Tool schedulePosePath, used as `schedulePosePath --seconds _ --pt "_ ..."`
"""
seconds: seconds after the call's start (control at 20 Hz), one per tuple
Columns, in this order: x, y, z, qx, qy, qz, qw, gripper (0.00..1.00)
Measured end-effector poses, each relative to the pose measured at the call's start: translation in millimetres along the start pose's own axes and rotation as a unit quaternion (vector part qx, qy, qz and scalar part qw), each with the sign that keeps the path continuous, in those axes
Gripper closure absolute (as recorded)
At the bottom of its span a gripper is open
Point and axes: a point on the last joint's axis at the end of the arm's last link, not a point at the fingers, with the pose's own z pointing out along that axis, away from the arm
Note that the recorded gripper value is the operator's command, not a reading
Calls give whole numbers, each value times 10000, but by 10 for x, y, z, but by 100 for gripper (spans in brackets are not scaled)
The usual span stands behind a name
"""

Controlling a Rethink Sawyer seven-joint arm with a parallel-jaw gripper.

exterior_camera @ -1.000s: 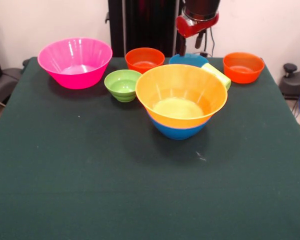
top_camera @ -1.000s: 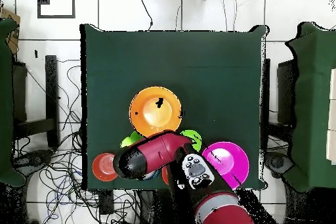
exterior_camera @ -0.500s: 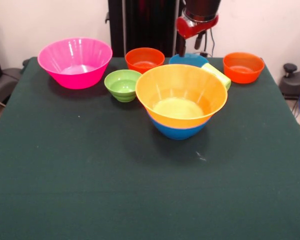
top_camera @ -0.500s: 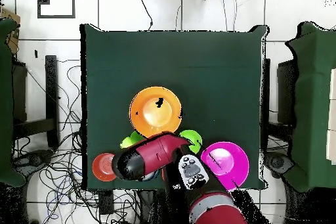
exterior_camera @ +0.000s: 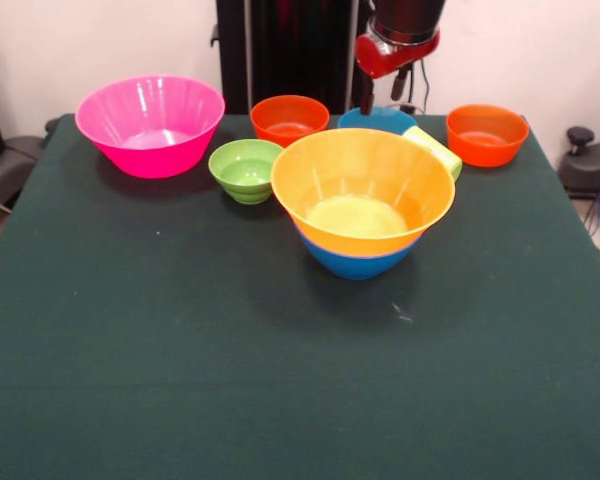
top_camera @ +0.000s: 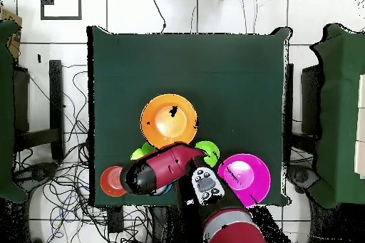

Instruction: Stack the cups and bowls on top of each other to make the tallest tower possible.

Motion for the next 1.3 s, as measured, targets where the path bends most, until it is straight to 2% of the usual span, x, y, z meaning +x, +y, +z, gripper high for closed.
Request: schedulePosePath --seconds 0.55,1.1,1.3 --pt "4 -29 -14 6 -16 29 10000 0" --pt "75 -396 -219 154 -216 403 9988 0" --pt "79 -460 -270 194 -267 460 9984 0"
